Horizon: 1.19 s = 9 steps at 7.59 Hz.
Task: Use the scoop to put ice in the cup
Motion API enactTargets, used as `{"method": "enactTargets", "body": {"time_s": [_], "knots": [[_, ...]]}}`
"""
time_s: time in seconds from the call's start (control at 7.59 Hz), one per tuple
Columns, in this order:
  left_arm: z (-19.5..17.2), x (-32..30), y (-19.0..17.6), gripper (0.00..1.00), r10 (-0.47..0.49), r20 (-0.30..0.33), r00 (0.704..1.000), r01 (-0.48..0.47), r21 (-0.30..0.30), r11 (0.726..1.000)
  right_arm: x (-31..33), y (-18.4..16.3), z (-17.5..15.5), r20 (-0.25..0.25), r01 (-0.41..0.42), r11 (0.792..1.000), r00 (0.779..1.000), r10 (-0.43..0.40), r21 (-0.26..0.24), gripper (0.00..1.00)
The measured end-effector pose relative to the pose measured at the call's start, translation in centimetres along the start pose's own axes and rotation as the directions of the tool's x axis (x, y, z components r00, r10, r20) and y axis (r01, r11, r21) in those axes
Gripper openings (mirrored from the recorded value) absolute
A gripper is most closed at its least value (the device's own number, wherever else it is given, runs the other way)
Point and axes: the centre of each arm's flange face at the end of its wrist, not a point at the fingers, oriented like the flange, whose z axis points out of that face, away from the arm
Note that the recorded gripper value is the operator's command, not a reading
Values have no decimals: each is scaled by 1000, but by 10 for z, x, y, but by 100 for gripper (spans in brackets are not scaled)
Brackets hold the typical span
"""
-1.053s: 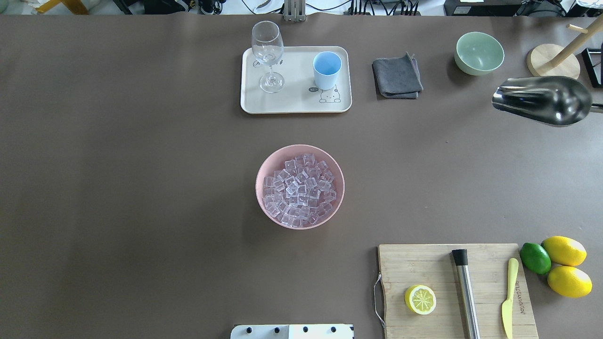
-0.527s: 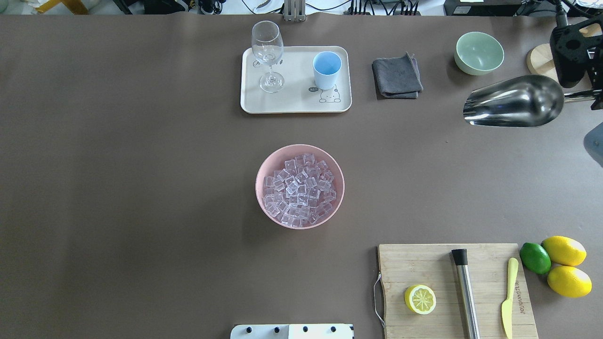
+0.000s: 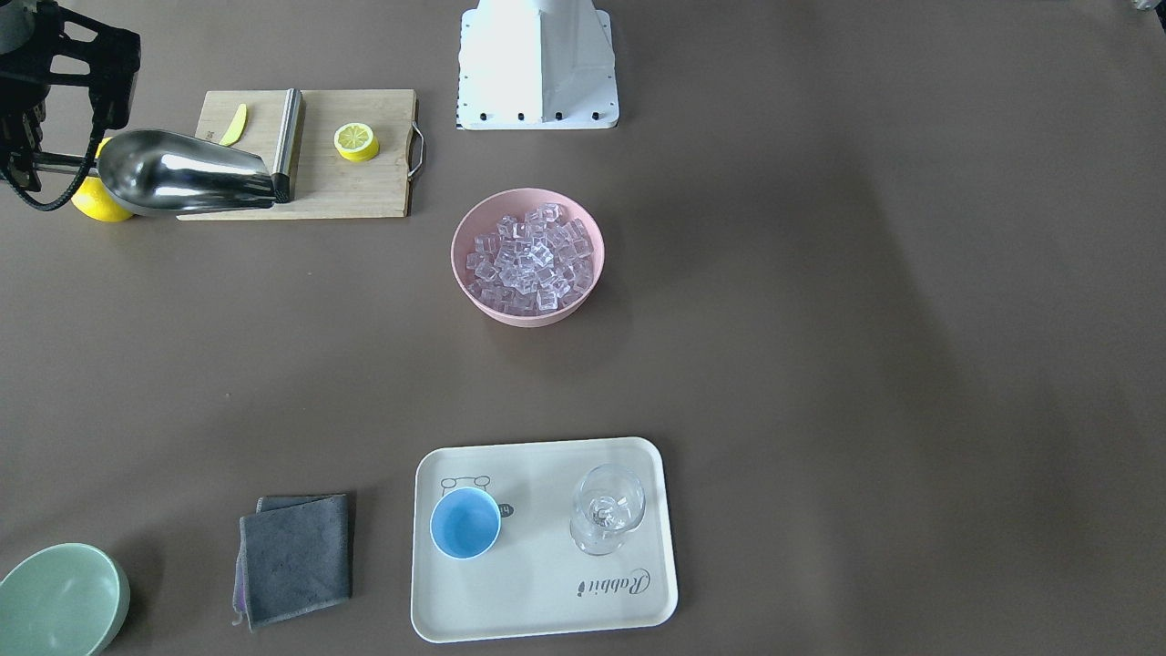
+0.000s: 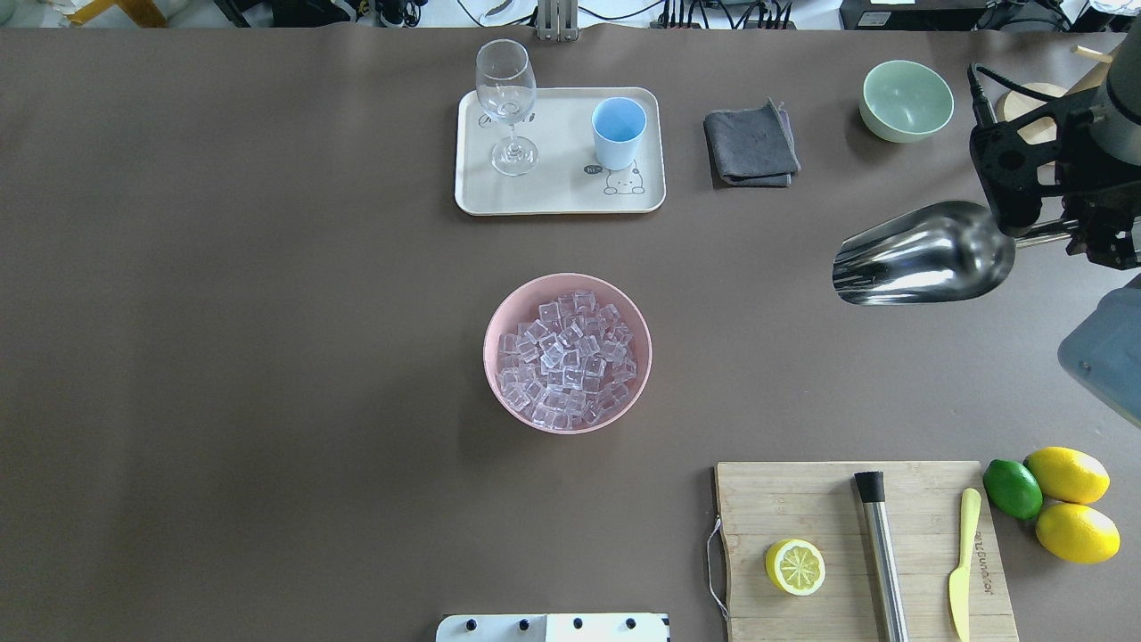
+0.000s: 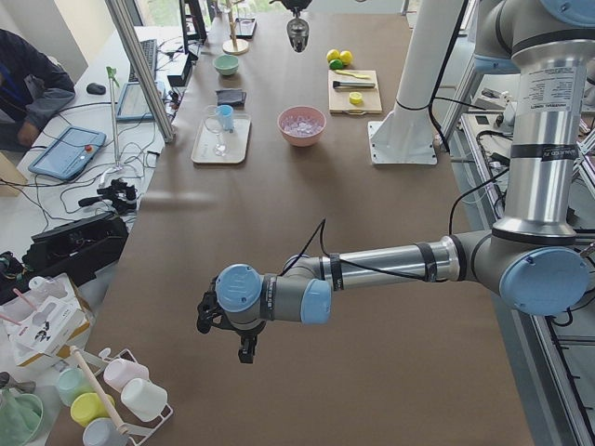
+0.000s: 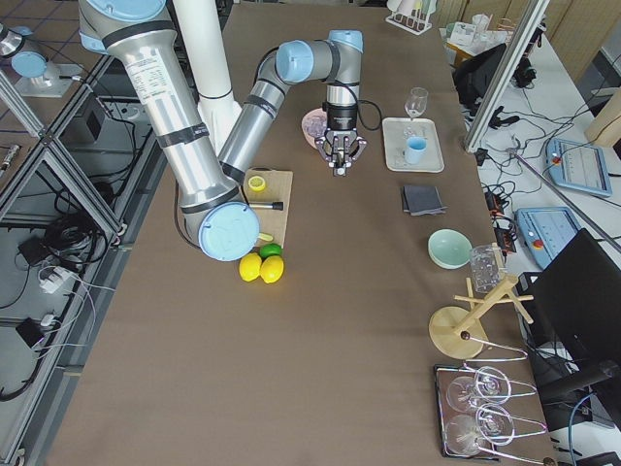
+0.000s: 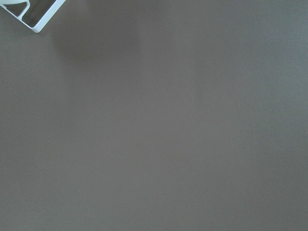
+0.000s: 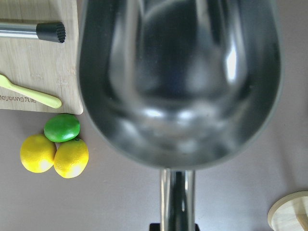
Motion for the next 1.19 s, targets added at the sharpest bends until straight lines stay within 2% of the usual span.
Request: {"method": "enactTargets", "body": {"time_s": [1.19], "knots": [[2, -3, 1, 98, -3, 0, 1000, 3, -3, 1000, -7, -3, 1, 5, -13, 1000, 1000, 13, 5, 0]]}}
